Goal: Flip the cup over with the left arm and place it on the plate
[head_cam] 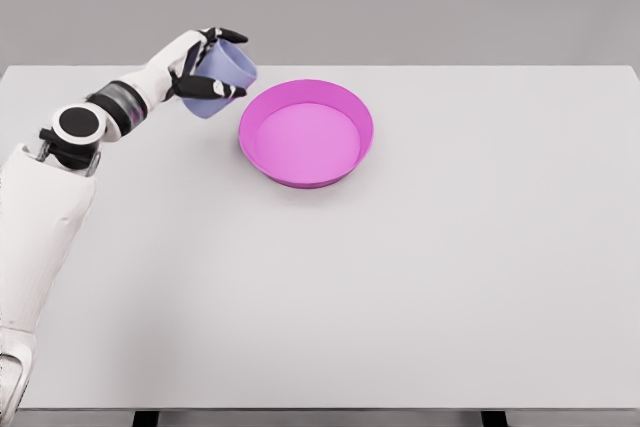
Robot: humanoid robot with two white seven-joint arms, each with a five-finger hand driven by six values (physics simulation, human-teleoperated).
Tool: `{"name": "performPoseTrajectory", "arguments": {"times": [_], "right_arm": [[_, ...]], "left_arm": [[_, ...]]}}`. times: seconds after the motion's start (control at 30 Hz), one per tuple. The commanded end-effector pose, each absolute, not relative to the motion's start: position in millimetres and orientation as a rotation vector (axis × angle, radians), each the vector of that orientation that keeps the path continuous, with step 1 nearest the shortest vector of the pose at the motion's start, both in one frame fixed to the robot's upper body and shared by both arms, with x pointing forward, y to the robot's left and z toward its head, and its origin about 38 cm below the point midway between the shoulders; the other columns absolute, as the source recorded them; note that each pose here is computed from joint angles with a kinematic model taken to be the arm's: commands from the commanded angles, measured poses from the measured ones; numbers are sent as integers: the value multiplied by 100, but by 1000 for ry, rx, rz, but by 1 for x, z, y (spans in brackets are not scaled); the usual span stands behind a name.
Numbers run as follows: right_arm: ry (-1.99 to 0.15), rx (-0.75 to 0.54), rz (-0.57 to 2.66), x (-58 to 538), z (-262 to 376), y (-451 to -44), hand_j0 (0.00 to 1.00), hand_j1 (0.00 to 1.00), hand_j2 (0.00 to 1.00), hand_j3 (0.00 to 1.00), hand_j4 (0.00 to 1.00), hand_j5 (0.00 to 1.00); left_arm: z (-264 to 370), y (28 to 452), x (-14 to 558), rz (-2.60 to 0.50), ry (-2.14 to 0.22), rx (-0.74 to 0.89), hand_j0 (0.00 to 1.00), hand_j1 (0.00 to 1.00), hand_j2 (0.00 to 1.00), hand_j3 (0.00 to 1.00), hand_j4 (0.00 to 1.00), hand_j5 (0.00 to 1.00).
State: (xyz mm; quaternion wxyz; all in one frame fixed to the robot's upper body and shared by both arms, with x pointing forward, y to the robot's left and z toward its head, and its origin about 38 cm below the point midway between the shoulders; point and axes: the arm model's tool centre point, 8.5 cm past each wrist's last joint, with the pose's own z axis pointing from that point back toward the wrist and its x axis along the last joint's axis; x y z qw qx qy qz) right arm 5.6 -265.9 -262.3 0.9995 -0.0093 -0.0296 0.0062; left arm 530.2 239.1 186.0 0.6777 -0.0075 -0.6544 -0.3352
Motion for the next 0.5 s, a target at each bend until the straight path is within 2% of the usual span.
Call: {"name": "performPoseTrajectory", "arguments": {"times": [0.0, 0.27, 0.47], "right_arm": [[-59, -19, 12, 6, -262, -266, 100, 100, 100, 100, 100, 100], [-59, -19, 12, 6, -262, -266, 100, 100, 100, 100, 100, 100], [-59, -19, 12, 6, -262, -266, 100, 100, 100, 100, 100, 100]], "left_arm": [[192, 222, 530, -757, -1547, -73, 71, 71, 71, 71, 71, 71], [175, 182, 523, -617, -1581, -285, 71, 71, 71, 71, 71, 71], [165, 156, 519, -529, -1588, -380, 70, 70, 70, 70, 70, 70]]}}
